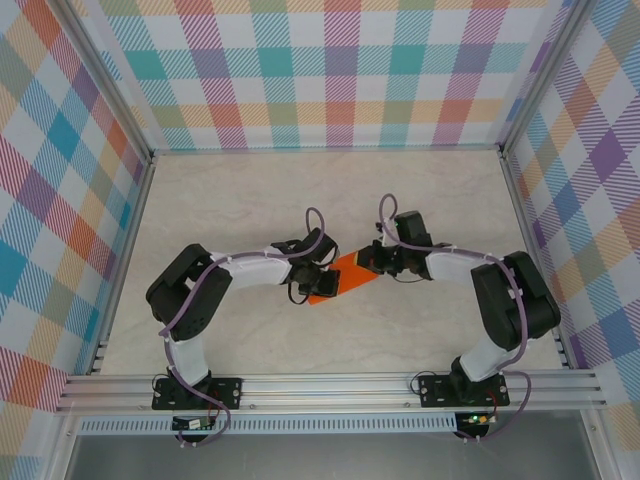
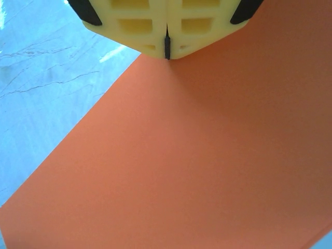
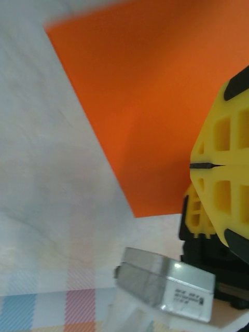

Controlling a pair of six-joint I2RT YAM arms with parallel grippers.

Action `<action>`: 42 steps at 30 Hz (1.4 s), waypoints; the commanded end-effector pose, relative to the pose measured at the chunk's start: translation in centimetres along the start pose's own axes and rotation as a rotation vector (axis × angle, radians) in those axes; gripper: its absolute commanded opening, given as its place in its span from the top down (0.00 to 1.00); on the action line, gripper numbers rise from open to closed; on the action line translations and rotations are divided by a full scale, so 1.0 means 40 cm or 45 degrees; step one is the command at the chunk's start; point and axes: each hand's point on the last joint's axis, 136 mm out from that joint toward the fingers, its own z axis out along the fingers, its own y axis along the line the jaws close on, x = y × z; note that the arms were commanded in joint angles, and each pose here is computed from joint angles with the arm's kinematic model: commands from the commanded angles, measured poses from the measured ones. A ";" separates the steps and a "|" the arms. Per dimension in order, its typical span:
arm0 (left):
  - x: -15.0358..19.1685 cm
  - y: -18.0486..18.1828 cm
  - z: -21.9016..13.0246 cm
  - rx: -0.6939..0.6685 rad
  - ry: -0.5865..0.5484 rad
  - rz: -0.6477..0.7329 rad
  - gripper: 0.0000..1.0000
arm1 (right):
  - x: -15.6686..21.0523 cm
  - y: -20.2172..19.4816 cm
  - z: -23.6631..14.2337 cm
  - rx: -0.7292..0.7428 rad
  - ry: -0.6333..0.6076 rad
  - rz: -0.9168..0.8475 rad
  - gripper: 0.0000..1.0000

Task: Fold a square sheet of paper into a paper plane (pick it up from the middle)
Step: First fold in half a square sheet of paper at the center of the table.

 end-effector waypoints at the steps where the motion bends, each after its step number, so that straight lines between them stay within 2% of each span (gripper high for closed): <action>1: 0.001 -0.002 0.001 0.028 0.029 0.109 1.00 | 0.031 -0.034 0.034 0.000 0.045 0.086 1.00; 4: 0.000 -0.009 -0.008 0.049 0.015 0.081 1.00 | 0.049 -0.058 0.045 0.022 0.066 0.119 1.00; 6: -0.025 -0.035 -0.017 0.102 -0.044 0.054 1.00 | 0.062 -0.083 0.046 0.064 0.073 0.137 1.00; 11: -0.083 -0.103 -0.058 0.249 -0.198 -0.156 1.00 | 0.097 -0.133 0.041 0.148 0.083 0.166 1.00; 16: -0.103 -0.121 -0.039 0.238 -0.301 -0.363 1.00 | 0.106 -0.160 0.042 0.190 0.073 0.184 1.00; 24: -0.090 -0.104 0.023 0.216 -0.364 -0.601 1.00 | 0.103 -0.176 0.041 0.235 0.062 0.196 1.00; 31: -0.048 -0.078 0.046 0.189 -0.435 -0.681 1.00 | 0.095 -0.187 0.038 0.280 0.044 0.234 1.00; 42: 0.036 0.043 0.058 0.062 -0.466 -0.842 1.00 | 0.110 -0.265 0.021 0.500 0.037 0.328 1.00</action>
